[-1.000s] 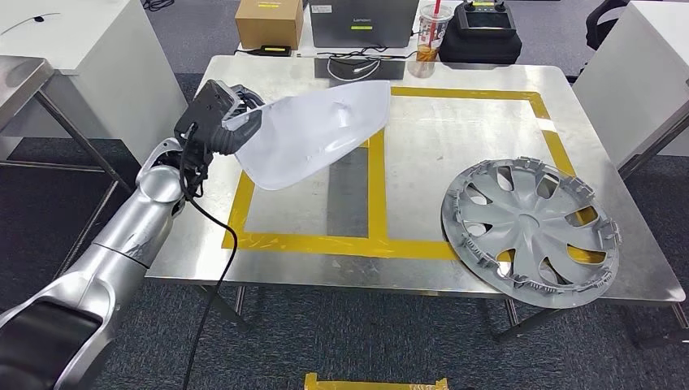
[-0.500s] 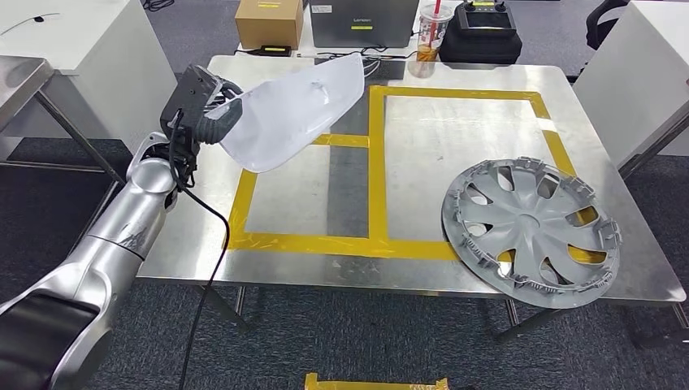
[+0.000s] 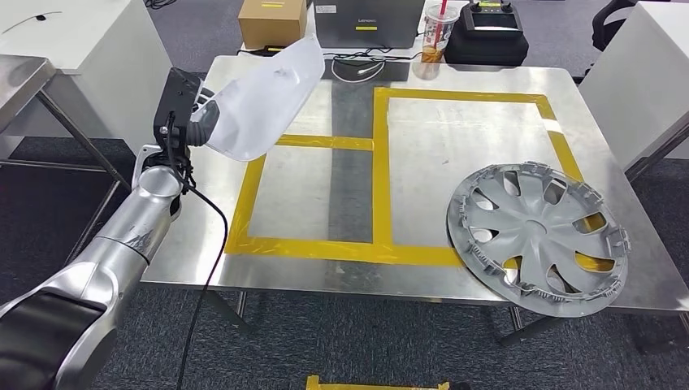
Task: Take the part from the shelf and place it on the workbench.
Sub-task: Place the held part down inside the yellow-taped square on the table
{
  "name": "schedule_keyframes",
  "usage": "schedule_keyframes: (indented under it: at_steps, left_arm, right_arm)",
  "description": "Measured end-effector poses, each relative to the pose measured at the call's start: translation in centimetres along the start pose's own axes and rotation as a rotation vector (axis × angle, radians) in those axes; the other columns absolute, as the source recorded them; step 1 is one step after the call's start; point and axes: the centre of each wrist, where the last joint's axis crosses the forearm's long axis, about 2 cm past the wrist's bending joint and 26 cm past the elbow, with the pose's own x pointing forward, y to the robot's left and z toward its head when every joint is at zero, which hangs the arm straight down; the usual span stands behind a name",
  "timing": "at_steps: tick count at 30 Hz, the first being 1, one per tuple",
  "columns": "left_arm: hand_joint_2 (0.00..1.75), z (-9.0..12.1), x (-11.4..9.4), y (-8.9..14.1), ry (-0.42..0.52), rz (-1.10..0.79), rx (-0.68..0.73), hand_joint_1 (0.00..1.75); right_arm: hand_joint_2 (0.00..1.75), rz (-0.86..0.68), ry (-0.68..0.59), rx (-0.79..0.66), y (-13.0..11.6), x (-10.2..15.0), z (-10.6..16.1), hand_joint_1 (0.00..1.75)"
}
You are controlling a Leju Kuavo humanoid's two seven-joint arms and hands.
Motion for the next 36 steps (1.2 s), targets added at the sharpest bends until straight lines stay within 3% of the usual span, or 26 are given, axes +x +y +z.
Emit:
schedule_keyframes:
  at_steps: [13,17,22,26,36]
  left_arm:
    - [1.75,0.1,-1.7,0.2,0.041,0.019,0.086,1.75]
    - [1.75,0.2,-2.0,0.2,0.045,0.036,0.056,0.00]
    - [1.75,0.4,-2.3,0.1,0.048,0.058,0.040,0.00]
    - [0.00,0.5,-2.6,0.2,0.056,0.075,0.044,0.00]
    - [0.00,0.4,-3.3,1.0,0.114,0.104,0.038,0.00]
  right_arm:
    - [0.00,0.000,0.000,0.004,0.3,0.4,-0.1,0.00]
    - [0.00,0.007,0.001,0.005,0.2,0.4,-0.1,0.00]
    - [0.00,0.014,0.001,0.006,0.1,0.4,-0.1,0.00]
    - [0.00,0.020,0.001,0.006,0.1,0.4,-0.1,0.00]
    - [0.00,0.043,0.003,0.013,0.0,0.5,-0.2,0.00]
